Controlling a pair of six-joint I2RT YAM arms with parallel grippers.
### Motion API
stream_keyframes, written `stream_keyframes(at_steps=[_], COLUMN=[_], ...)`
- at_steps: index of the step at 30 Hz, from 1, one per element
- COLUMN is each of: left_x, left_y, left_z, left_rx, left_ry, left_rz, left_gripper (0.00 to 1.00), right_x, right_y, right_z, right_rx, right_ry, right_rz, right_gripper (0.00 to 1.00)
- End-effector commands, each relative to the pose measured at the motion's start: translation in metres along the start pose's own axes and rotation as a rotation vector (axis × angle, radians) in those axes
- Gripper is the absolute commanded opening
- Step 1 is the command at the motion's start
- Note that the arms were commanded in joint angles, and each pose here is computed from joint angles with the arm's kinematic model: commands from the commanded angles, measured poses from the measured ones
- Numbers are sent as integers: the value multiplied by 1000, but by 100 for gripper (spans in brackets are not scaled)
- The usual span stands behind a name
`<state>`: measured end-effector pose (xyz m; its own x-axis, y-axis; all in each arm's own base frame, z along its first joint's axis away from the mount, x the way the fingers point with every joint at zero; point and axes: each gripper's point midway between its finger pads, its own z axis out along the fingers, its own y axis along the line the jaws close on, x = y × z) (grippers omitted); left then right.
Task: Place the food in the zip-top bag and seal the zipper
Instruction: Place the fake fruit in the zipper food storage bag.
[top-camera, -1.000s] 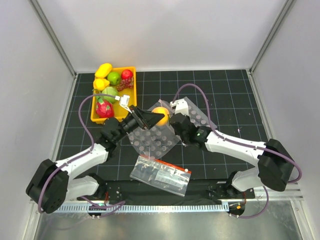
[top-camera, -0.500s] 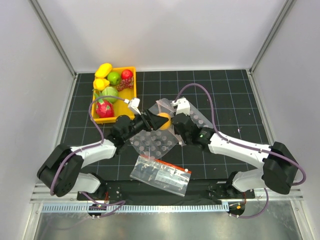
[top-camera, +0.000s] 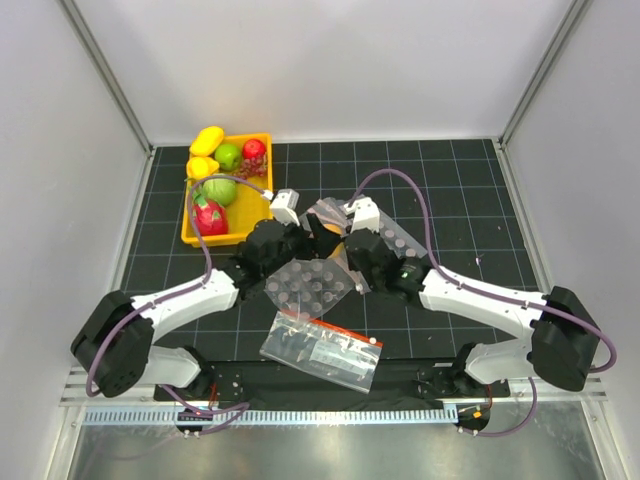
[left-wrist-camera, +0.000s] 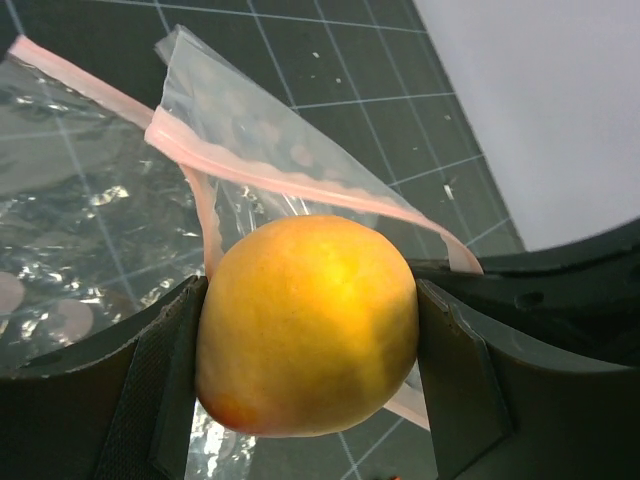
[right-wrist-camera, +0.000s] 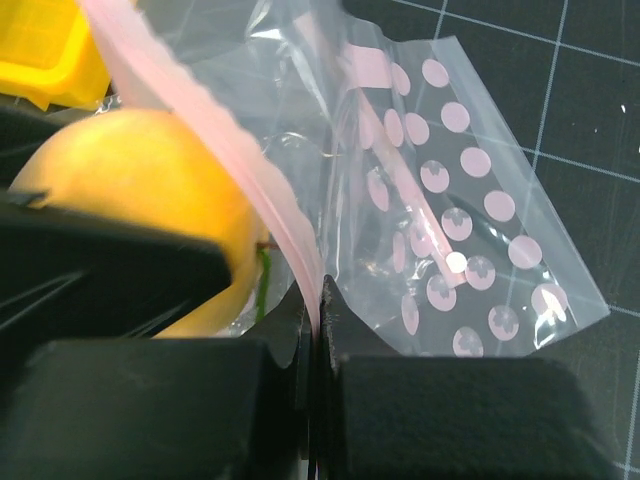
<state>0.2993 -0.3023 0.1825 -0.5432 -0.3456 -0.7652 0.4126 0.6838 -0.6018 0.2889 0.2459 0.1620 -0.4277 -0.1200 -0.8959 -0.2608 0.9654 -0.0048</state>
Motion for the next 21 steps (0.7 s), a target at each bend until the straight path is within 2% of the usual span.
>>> stream_keyframes(at_steps=[1,11,18,21], left_x=[-8,-7,14,17], left_y=[14,5,17,20], left_z=[2,3,23,27], left_rx=[-128,-145,-219,-231], left_ry=[2,11,123,129], left_rz=[98,116,133,136], left_gripper=[4,7,2,2], right_x=[-19,-18,-24,-27], right_y=[10,29,26,25], right_z=[-6,-11,-19,-22], right_rx=[6,-47,-57,-68], right_ry=[-65,-64,-83,-97], right_rz=[-11,-33,-17,-3], right_gripper=[1,1,1,1])
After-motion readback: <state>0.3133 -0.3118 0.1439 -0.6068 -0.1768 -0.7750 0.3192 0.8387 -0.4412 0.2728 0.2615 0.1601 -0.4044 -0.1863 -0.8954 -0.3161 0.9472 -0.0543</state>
